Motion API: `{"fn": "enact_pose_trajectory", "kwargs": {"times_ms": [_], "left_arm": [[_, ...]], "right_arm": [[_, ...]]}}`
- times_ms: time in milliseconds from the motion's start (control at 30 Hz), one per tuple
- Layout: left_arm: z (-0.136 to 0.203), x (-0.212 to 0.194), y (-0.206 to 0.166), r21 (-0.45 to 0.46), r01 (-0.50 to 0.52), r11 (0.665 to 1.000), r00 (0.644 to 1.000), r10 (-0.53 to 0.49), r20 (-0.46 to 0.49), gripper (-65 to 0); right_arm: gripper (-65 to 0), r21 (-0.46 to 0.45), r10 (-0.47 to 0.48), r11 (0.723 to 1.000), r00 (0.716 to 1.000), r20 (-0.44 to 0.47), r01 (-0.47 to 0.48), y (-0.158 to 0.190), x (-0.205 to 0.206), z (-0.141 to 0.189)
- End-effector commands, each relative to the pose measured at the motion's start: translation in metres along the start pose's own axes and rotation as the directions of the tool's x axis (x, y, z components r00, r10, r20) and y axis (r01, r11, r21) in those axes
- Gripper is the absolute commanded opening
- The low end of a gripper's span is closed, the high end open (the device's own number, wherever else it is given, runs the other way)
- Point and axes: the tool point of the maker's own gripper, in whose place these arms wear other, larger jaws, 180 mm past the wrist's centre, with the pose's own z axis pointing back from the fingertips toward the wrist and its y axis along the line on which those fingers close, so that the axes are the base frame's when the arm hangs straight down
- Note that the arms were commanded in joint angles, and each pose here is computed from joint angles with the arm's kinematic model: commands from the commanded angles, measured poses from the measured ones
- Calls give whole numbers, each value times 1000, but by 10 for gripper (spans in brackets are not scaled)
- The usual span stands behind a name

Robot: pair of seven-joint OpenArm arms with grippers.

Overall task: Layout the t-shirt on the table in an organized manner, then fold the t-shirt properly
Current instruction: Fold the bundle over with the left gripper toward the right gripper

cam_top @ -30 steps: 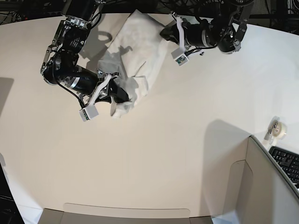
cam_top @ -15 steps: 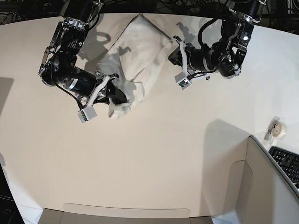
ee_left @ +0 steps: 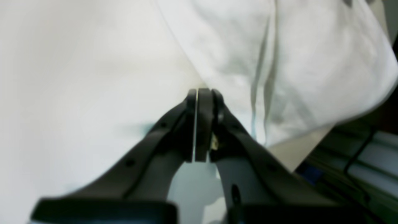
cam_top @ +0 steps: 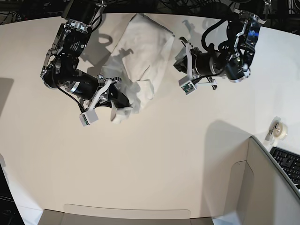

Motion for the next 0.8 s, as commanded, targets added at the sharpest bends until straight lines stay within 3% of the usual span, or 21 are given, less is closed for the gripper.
{"fn": "enact_pose_trajectory", "kwargs": {"times_ms": [0,267,767], "left_arm": [[9,9,-8,-8,18,1000,999,-18,42,-650],[18,8,-61,-255,-70,965,989,100,110,-650],[-14,-21,-97,-382,-221,898,962,265,67,-650]], "right_arm": [[-650,13,1,1000,999,41,-2,1,11,1],[-650,4,-44,999,999,29,44,-10,3,1],[-650,12,-29,1000,998,51,28,-8,15,-1]]}}
